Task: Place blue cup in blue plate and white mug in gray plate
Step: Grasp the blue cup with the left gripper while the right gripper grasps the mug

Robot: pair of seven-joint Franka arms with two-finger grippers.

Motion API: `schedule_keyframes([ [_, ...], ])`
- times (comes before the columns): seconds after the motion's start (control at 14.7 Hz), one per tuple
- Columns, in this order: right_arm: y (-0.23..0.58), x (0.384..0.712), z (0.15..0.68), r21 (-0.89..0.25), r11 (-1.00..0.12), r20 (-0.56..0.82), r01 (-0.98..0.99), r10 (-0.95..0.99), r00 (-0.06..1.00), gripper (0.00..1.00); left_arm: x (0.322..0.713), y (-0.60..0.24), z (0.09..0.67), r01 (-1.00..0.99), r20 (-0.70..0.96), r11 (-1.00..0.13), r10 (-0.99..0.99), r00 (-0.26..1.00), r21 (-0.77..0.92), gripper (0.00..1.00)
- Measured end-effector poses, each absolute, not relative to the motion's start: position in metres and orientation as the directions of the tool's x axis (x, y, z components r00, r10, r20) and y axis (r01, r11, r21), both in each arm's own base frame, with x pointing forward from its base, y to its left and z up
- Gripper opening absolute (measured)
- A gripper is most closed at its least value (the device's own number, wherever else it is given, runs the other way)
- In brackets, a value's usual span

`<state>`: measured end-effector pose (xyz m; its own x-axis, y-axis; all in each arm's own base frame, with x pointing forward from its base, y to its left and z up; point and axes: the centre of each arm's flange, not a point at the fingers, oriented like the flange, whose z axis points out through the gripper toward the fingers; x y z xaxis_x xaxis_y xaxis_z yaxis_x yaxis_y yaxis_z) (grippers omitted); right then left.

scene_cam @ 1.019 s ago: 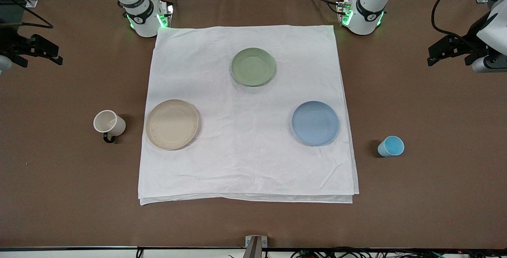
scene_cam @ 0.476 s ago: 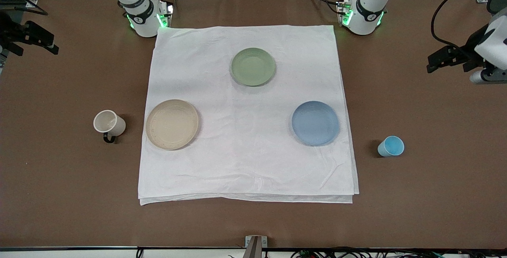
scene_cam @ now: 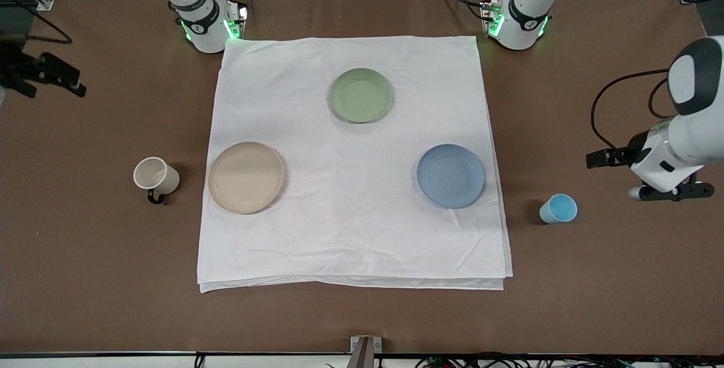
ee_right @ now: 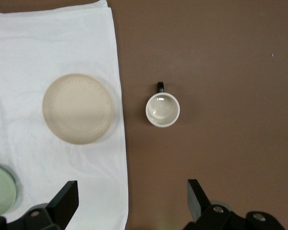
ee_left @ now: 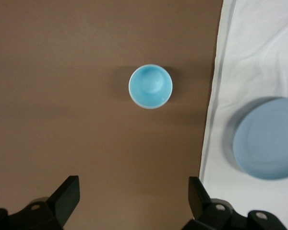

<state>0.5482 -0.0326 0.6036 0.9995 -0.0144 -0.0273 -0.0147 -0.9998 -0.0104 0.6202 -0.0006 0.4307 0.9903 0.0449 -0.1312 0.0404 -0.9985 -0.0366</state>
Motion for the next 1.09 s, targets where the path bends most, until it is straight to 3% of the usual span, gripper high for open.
schedule_keyframes([
  [0.2, -0.051, 0.613, 0.497, 0.003, -1.000, -0.062, -0.030, -0.030, 0.998, 1.00, 0.625, 0.007, 0.373, 0.048, -0.101, -0.998, 0.051, 0.994, -0.030, 1.00],
  [0.48, -0.062, 0.647, 0.379, 0.012, -0.999, -0.110, -0.037, -0.038, 0.993, 1.00, 0.634, 0.022, 0.308, 0.047, -0.072, -0.998, 0.050, 0.996, -0.042, 1.00],
  [0.75, -0.062, 0.628, 0.287, 0.018, -0.999, -0.070, -0.037, -0.038, 0.997, 1.00, 0.641, 0.025, 0.275, 0.050, -0.052, -0.998, 0.051, 0.997, -0.034, 0.98],
  [0.95, -0.064, 0.606, 0.251, 0.020, -0.999, -0.064, -0.042, -0.044, 0.997, 1.00, 0.643, 0.028, 0.264, 0.055, -0.044, -0.998, 0.057, 0.997, -0.031, 0.89],
  [1.09, -0.064, 0.594, 0.235, 0.019, -0.999, -0.079, -0.045, -0.046, 0.996, 0.98, 0.643, 0.028, 0.256, 0.054, -0.049, -0.998, 0.056, 0.997, -0.029, 0.75],
])
